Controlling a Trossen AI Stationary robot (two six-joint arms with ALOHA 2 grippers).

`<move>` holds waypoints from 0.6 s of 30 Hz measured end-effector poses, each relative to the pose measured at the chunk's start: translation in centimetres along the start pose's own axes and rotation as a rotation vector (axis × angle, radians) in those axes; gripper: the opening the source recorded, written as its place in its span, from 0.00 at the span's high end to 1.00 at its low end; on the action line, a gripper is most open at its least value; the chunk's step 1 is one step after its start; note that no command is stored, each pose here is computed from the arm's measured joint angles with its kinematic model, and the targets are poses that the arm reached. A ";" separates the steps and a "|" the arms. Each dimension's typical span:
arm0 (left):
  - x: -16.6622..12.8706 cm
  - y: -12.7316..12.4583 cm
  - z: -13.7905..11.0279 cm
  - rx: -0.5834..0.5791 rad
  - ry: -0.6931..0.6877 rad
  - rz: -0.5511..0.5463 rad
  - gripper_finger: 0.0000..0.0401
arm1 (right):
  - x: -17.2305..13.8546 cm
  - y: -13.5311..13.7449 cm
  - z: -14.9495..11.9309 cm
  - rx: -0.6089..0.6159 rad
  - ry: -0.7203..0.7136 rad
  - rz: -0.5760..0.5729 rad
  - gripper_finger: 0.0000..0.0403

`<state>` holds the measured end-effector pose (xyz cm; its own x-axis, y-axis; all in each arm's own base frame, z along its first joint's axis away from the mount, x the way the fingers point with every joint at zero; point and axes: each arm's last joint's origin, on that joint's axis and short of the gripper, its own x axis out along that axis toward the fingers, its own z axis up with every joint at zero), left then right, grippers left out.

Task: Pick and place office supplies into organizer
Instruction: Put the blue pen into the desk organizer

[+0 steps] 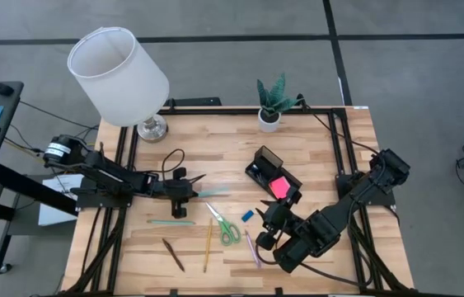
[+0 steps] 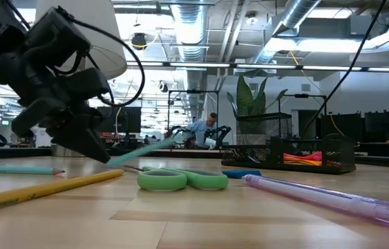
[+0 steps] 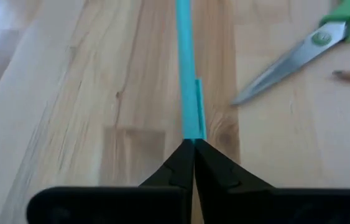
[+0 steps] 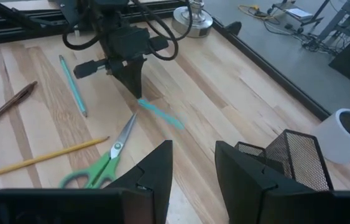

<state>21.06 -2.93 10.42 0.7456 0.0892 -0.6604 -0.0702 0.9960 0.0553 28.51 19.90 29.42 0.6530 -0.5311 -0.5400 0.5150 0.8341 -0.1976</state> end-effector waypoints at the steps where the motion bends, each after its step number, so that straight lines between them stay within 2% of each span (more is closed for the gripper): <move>1: 0.1 -0.1 0.4 0.006 -0.012 -0.002 1.00 | 0.0 0.0 0.0 0.000 0.000 0.000 0.72; 4: 0.1 -0.2 1.7 0.032 -0.037 -0.003 1.00 | 0.0 0.0 0.0 0.001 0.000 -0.001 0.72; 9: 0.2 -0.3 2.2 0.042 0.000 -0.002 1.00 | 0.0 0.0 0.0 0.003 0.000 -0.001 0.72; 15: 0.2 -0.4 2.1 0.032 0.008 -0.011 1.00 | 0.0 0.0 0.0 0.003 0.000 -0.001 0.72; 18: 0.2 -0.3 2.0 0.060 0.020 0.008 0.96 | 0.0 0.0 0.0 0.003 0.000 0.000 0.72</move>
<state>22.52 -3.21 11.75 0.7321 0.0974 -0.6742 -0.0355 0.9938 0.1050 28.53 19.87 29.41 0.6526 -0.5314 -0.5401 0.5170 0.8334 -0.1952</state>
